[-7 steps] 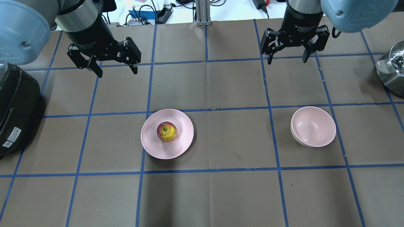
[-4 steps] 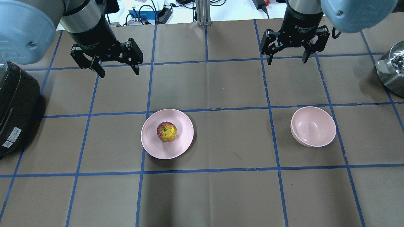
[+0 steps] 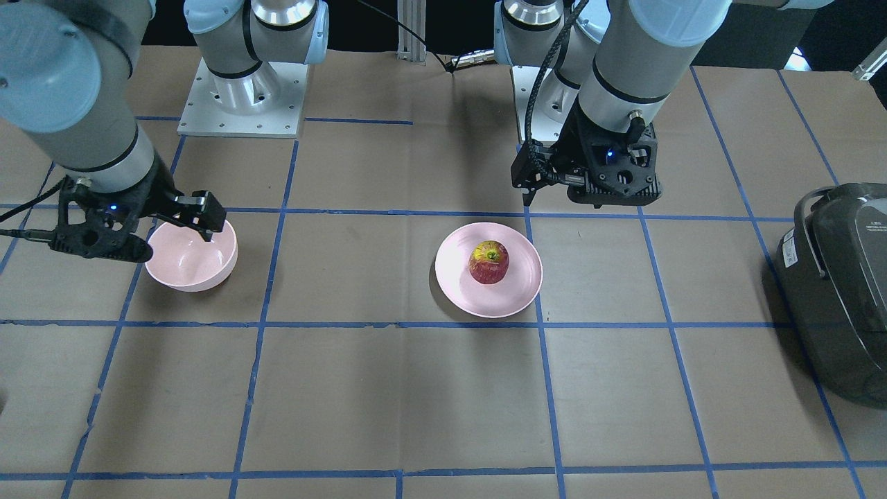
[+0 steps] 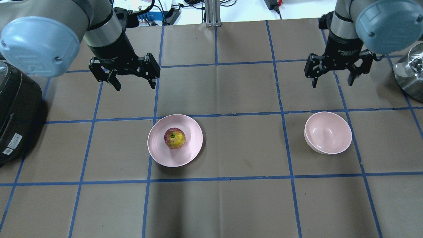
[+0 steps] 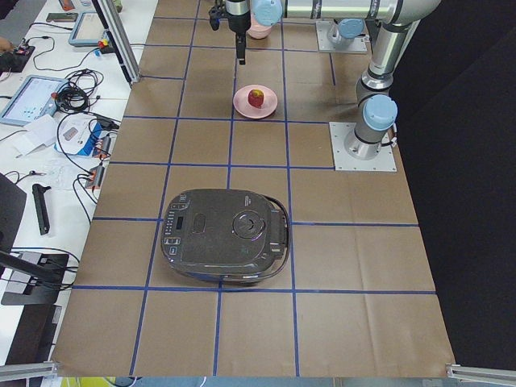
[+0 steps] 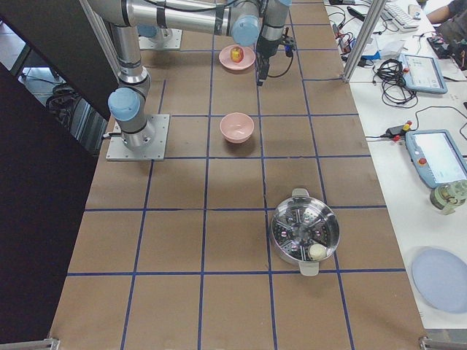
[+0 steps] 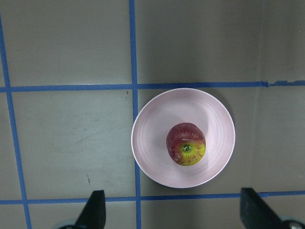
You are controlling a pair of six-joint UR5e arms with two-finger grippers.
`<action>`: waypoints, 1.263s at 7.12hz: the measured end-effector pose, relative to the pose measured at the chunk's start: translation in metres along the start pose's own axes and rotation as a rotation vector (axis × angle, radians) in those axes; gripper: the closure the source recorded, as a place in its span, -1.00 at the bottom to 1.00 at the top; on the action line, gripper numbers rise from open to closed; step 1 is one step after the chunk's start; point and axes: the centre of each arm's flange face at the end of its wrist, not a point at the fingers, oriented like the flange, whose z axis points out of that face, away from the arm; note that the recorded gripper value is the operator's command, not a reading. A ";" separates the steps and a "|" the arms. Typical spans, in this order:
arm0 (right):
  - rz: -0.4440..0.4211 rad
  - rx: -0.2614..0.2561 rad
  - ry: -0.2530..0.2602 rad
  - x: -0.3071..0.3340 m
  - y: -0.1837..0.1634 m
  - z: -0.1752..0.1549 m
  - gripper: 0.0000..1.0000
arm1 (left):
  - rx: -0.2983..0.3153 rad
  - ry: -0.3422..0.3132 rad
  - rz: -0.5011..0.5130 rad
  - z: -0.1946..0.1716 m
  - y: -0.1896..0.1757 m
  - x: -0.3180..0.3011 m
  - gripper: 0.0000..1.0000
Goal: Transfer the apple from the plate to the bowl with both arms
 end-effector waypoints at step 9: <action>-0.040 0.021 -0.046 0.079 0.027 0.185 1.00 | -0.084 0.054 -0.121 0.221 0.013 0.019 -1.00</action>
